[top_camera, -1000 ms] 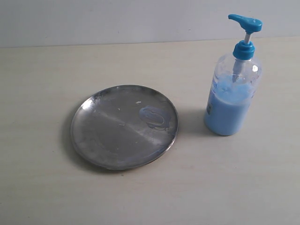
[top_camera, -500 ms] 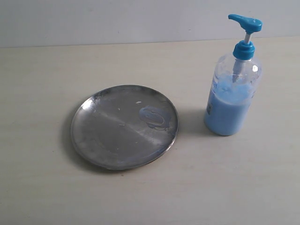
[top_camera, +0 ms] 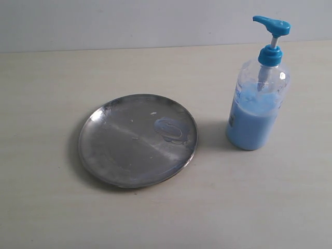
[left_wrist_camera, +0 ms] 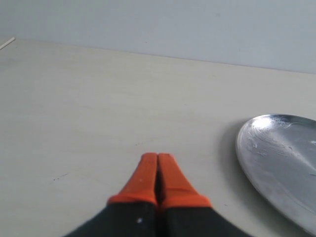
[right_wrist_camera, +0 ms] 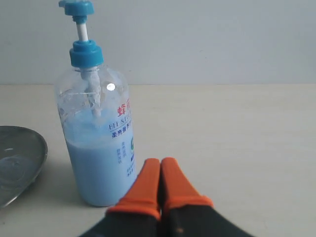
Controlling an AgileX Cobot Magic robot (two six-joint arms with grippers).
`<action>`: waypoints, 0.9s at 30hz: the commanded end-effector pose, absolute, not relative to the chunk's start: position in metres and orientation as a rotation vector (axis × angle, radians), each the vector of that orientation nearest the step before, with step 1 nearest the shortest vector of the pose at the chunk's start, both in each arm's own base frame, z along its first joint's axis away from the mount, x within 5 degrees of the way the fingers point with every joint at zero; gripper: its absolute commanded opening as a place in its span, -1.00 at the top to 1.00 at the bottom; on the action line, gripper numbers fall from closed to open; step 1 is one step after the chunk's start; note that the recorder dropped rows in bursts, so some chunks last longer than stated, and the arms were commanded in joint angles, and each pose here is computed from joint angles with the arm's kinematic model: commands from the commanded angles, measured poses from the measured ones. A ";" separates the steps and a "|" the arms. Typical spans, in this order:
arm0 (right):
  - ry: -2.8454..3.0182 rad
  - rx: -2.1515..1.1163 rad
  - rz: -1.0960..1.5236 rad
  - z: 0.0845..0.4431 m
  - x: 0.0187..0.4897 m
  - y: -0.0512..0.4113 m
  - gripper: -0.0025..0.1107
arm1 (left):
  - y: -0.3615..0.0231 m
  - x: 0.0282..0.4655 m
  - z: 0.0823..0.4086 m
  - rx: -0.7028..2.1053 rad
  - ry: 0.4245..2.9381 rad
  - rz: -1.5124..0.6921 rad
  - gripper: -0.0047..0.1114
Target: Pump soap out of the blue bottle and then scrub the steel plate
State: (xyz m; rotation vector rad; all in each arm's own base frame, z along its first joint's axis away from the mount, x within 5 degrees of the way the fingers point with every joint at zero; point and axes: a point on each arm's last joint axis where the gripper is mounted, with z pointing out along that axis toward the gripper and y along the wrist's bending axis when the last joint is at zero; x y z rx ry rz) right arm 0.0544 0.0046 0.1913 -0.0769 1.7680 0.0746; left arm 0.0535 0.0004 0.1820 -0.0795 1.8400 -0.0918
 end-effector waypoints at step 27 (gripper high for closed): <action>1.750 -0.046 0.093 0.189 0.055 0.004 0.96 | 0.001 0.053 0.181 -0.079 1.835 -0.088 0.92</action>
